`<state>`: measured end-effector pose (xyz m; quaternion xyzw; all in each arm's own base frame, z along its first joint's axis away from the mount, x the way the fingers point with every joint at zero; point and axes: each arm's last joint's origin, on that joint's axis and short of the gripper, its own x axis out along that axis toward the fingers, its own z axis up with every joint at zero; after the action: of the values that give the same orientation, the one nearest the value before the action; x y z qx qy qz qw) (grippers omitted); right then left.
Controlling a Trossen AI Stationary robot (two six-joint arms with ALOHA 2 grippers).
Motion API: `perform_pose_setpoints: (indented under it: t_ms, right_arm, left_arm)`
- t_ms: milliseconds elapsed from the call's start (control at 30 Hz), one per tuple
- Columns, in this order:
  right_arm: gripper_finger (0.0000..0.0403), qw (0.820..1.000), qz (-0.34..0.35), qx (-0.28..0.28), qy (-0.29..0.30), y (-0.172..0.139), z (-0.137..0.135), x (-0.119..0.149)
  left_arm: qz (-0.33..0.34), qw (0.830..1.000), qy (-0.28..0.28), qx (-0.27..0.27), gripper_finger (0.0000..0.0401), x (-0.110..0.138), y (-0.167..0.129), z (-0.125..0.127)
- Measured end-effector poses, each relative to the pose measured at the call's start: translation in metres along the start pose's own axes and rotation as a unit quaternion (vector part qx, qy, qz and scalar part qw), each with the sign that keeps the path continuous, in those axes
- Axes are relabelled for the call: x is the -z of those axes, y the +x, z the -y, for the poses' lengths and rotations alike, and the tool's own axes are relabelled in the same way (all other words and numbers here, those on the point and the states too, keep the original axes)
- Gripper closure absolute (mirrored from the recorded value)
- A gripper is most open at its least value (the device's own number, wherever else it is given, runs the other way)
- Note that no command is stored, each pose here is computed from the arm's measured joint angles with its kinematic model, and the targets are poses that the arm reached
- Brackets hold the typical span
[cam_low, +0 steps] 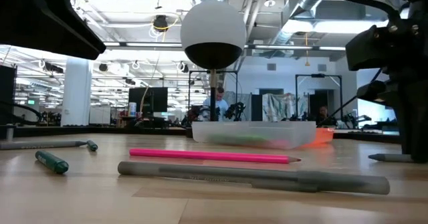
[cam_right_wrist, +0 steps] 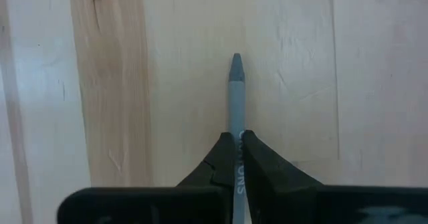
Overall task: Pick & place school supplies into a supply box
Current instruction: Put the gray pen into the orange supply box
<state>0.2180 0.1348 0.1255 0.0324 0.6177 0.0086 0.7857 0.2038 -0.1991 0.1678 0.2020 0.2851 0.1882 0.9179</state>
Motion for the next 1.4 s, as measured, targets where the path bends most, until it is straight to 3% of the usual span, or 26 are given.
perform_pose_setpoints:
  t_ms: [200, 367, 533, 633, 833, 1100, 1400]
  right_arm:
    - [0.0402, 1.000, 0.001, 0.003, -0.013, -0.001, 0.000, -0.001]
    - [0.0402, 0.997, 0.018, 0.023, -0.070, -0.008, -0.009, -0.008]
    - [0.0402, 0.989, 0.070, 0.053, -0.117, -0.023, -0.017, -0.027]
    - [0.0402, 0.985, 0.104, 0.089, -0.104, -0.030, -0.012, -0.041]
    - [0.0402, 0.975, 0.153, 0.161, -0.025, -0.039, 0.020, -0.070]
    - [0.0402, 0.964, 0.170, 0.200, 0.051, -0.042, 0.083, -0.099]
    - [0.0397, 0.964, 0.173, 0.186, 0.080, -0.044, 0.133, -0.110]
  left_arm:
    - [0.000, 1.000, 0.000, 0.000, 0.0266, 0.000, 0.000, 0.000]
    - [0.000, 1.000, 0.000, 0.000, 0.0266, 0.000, 0.000, 0.000]
    - [0.000, 1.000, 0.000, 0.000, 0.0266, 0.000, 0.000, 0.000]
    - [0.000, 1.000, 0.000, 0.000, 0.0266, 0.000, 0.000, 0.000]
    - [0.000, 1.000, -0.001, 0.000, 0.0266, 0.000, 0.000, 0.000]
    - [0.000, 1.000, 0.000, 0.000, 0.0266, 0.000, 0.000, 0.000]
    - [0.000, 1.000, 0.000, 0.000, 0.0266, 0.000, 0.000, 0.000]
